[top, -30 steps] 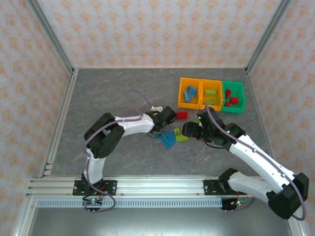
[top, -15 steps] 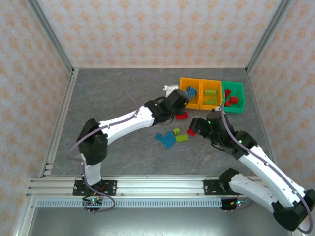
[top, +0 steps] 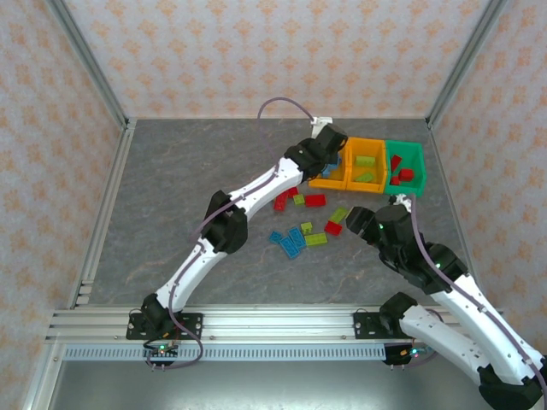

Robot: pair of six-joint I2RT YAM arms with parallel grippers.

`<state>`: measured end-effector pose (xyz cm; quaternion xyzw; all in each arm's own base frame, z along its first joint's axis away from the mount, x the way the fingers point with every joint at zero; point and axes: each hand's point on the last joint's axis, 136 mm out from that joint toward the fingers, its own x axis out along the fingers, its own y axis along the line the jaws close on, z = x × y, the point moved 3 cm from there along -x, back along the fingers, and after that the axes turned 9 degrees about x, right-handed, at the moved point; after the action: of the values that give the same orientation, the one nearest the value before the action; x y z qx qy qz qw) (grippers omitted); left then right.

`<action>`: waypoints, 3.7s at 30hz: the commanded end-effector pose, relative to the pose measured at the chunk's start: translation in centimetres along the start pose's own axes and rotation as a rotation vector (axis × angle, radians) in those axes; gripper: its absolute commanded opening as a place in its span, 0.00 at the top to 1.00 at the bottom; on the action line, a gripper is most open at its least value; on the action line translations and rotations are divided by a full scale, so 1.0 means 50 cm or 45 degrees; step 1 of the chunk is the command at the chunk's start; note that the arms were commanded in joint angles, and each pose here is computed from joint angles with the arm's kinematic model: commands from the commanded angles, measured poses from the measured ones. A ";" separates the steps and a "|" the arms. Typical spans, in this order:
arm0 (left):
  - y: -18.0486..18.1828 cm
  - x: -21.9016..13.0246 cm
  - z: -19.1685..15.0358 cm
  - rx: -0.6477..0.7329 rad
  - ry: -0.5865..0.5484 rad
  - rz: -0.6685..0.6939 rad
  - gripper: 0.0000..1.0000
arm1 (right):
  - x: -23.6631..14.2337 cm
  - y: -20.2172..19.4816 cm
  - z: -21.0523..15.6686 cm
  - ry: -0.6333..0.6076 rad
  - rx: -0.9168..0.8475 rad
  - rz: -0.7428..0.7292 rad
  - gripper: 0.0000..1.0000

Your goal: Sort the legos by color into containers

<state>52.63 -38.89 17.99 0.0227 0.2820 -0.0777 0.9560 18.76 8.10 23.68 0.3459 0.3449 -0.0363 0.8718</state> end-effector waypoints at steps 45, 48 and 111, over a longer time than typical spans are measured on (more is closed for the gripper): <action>0.288 -0.634 -0.402 0.610 -0.311 -0.585 0.19 | 0.384 -0.069 -0.142 0.375 -0.111 -0.533 0.45; 0.286 -0.640 -0.402 0.612 -0.334 -0.606 0.19 | 0.363 -0.064 -0.125 0.319 -0.100 -0.496 0.50; 0.286 -0.622 -0.406 0.638 -0.281 -0.560 0.16 | 0.449 -0.085 -0.085 0.337 -0.172 -0.683 0.35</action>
<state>18.12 -18.86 16.78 0.1821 0.1675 -0.3553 0.9014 30.93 11.64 4.72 0.1828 0.5582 -0.1799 0.7890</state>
